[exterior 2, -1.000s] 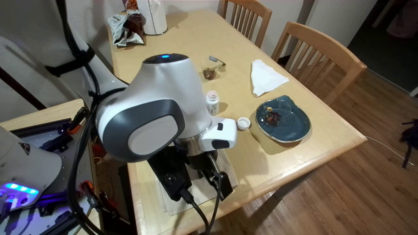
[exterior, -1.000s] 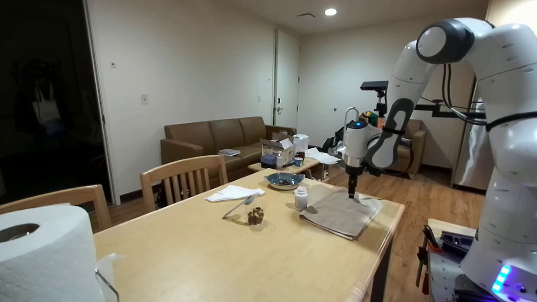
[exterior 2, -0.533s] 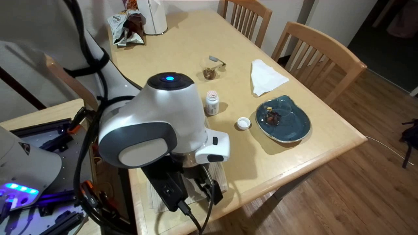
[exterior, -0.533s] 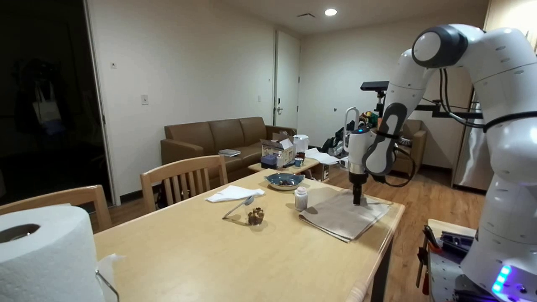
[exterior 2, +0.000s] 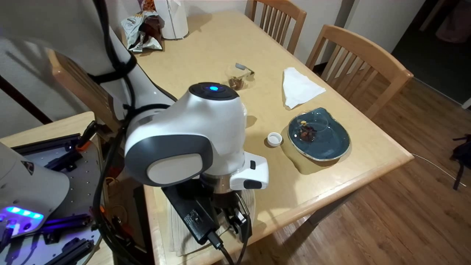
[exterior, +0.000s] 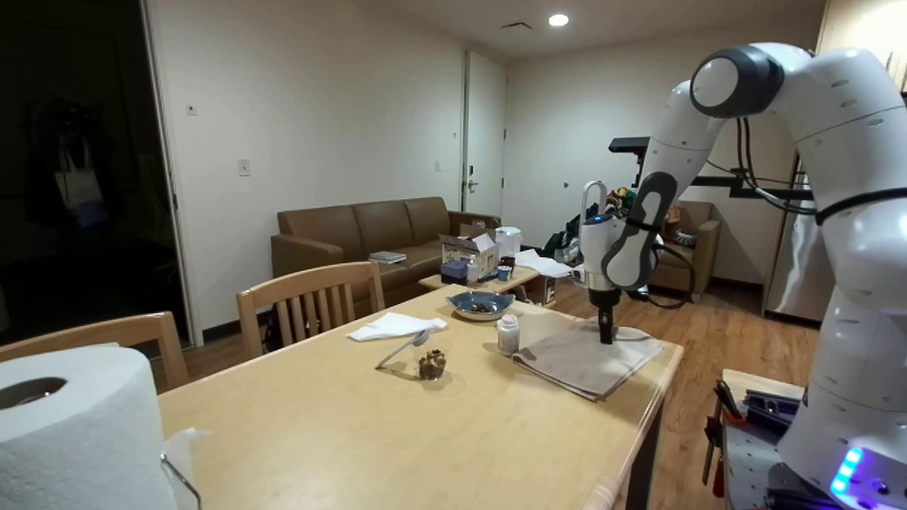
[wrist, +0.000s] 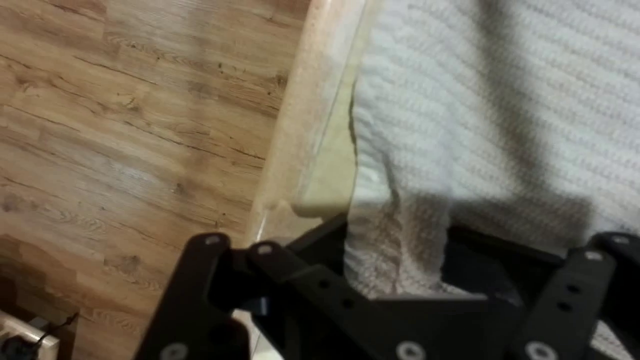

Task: Fold the towel in half once

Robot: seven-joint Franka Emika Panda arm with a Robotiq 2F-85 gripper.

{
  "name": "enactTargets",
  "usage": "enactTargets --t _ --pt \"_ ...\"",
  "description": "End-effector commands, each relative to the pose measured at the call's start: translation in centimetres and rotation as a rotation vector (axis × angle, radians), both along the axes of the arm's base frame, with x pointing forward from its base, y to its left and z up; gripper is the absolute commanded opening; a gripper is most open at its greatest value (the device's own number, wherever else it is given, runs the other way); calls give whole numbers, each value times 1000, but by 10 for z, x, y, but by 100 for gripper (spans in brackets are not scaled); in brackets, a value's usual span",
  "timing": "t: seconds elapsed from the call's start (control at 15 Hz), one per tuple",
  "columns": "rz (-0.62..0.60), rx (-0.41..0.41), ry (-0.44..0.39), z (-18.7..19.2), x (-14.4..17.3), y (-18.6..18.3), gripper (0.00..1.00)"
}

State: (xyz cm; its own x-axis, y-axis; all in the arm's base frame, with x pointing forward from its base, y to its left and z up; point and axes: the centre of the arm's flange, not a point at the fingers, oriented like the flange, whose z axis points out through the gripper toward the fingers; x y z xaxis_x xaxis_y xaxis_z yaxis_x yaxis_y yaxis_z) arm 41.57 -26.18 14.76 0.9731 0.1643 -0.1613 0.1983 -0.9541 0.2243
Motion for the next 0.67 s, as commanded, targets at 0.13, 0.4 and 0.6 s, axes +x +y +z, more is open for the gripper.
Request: enactTargets --t 0.13,0.4,0.6 --pt "108 -57 -23 -6 -5 18 7" --pt "266 -105 -74 -1 -5 53 1" --pt "342 -124 -84 -3 -3 71 6"
